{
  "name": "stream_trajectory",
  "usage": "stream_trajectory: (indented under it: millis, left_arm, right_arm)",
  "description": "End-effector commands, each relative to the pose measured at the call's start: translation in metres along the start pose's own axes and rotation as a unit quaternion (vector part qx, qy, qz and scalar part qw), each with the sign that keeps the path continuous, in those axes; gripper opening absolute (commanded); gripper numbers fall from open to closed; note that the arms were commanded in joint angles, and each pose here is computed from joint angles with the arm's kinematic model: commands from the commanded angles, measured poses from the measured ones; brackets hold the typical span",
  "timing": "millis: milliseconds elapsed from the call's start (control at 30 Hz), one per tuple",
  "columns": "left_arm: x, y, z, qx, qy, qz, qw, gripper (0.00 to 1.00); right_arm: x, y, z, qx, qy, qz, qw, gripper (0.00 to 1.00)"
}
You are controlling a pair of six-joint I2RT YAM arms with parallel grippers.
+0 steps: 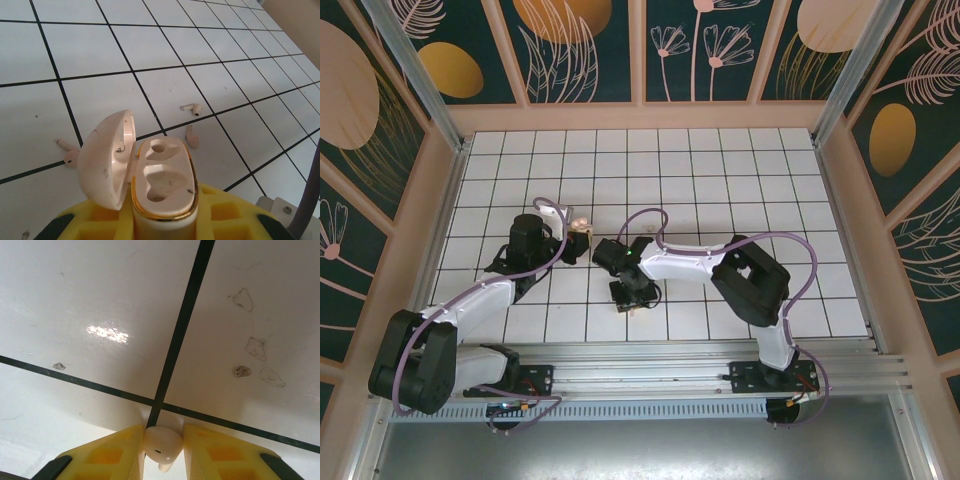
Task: Insert wireless bluetooth earbuds into charging case
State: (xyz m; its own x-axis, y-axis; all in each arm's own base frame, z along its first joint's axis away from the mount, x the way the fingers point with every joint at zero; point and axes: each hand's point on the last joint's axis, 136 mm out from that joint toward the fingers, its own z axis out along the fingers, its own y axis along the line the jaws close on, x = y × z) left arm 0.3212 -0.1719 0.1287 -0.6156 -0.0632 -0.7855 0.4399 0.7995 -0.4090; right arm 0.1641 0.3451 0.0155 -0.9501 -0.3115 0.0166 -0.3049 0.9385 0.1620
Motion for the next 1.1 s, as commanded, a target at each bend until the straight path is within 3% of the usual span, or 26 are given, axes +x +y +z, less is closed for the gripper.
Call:
stream_trajectory:
  millis: [0, 300, 1067]
  left_arm:
    - [-0.007, -0.004, -0.002, 0.013, -0.013, 0.004, 1.000, 0.20]
    - [-0.014, -0.011, 0.002, 0.032, -0.016, 0.021, 0.999, 0.19]
    - [-0.031, -0.039, -0.025, 0.083, -0.061, 0.026, 0.994, 0.19]
  right_arm:
    - [-0.011, -0.006, 0.000, 0.025, -0.032, 0.005, 0.999, 0.25]
    - [-0.038, -0.001, -0.024, -0.010, -0.112, 0.024, 0.993, 0.24]
    - [-0.094, -0.038, -0.075, -0.091, -0.232, 0.010, 0.969, 0.24]
